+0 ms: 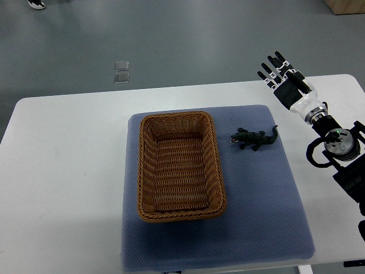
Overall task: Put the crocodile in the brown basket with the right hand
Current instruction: 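Move the right hand over the dark green toy crocodile beside the basket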
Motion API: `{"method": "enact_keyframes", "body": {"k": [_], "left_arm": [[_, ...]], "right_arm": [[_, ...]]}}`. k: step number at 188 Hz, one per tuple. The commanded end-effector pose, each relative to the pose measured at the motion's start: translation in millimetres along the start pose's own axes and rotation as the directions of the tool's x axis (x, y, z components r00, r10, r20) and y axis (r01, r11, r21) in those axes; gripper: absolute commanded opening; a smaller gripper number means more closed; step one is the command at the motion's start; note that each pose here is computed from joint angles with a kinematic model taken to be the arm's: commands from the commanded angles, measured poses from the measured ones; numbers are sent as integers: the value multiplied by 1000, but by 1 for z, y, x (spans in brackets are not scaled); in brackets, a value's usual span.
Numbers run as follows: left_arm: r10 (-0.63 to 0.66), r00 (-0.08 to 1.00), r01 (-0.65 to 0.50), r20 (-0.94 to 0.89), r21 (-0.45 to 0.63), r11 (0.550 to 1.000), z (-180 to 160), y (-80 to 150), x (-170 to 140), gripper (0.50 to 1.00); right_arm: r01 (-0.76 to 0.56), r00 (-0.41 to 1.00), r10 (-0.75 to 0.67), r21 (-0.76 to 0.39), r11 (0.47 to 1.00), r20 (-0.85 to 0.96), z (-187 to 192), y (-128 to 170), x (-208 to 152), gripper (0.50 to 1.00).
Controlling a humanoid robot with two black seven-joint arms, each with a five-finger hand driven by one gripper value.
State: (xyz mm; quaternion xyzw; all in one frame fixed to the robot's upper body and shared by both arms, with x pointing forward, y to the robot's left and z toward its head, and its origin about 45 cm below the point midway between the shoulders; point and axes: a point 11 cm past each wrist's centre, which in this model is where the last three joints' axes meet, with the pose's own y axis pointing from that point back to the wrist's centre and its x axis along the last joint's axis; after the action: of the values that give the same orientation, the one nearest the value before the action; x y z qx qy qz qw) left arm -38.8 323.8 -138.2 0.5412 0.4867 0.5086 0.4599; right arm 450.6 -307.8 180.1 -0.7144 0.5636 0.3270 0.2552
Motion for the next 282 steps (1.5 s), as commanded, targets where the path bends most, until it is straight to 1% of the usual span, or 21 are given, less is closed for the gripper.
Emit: {"method": "enact_keyframes", "body": {"k": [1,46,86,108,142,152,162,176,177,183,185,194,210,225,249,270,282], "left_arm": [[0,1000,0,2,0,1000,0,0,0,1000],[3,1000,-3,2,0,1000,0,0,0,1000],[3,1000,-3,2,0,1000,0,0,0,1000],[8,1000,-8,1,2,1000,-1,0,1,1000],[9,1000,-9,1,2,1000,-1,0,1,1000],[9,1000,-9,1,2,1000,-1,0,1,1000],[9,1000,-9,1,2,1000,-1,0,1,1000],[9,1000,-9,0,2,1000,-1,0,1,1000],[9,1000,-9,0,2,1000,-1,0,1,1000],[9,1000,-9,1,2,1000,-1,0,1,1000],[9,1000,-9,1,2,1000,-1,0,1,1000],[9,1000,-9,1,2,1000,-1,0,1,1000],[9,1000,-9,1,2,1000,-1,0,1,1000],[9,1000,-9,1,2,1000,-1,0,1,1000],[8,1000,-8,3,2,1000,-1,0,1,1000],[6,1000,-6,1,2,1000,-1,0,1,1000],[5,1000,-5,3,2,1000,-1,0,1,1000]], "right_arm": [[3,1000,-3,-1,1000,-3,0,0,-1,930],[13,1000,-14,-28,1000,-22,6,0,-3,930],[29,997,-33,-54,998,-64,3,-3,-7,930],[42,984,-64,-127,991,-168,12,-3,-10,930],[80,904,-171,-238,968,-391,7,-11,-26,928],[78,844,-214,-282,956,-493,4,-17,-35,928],[45,746,-261,-345,938,-613,2,-20,-39,928],[5,557,-342,-409,913,-757,-10,-25,-49,926],[1,527,-354,-416,909,-773,-12,-26,-52,926],[-12,440,-385,-434,901,-811,-19,-27,-58,926],[-12,440,-385,-434,901,-811,-19,-27,-58,926],[-41,303,-432,-464,885,-850,-28,-29,-69,924],[-107,111,-481,-491,864,-870,-44,-32,-88,921],[-172,-2,-501,-493,853,-866,-52,-34,-100,917],[-292,-136,-523,-471,833,-841,-70,-32,-105,917],[-327,-226,-553,-472,819,-802,-72,-26,-108,913],[-344,-255,-558,-465,816,-790,-69,-22,-106,911]]}}
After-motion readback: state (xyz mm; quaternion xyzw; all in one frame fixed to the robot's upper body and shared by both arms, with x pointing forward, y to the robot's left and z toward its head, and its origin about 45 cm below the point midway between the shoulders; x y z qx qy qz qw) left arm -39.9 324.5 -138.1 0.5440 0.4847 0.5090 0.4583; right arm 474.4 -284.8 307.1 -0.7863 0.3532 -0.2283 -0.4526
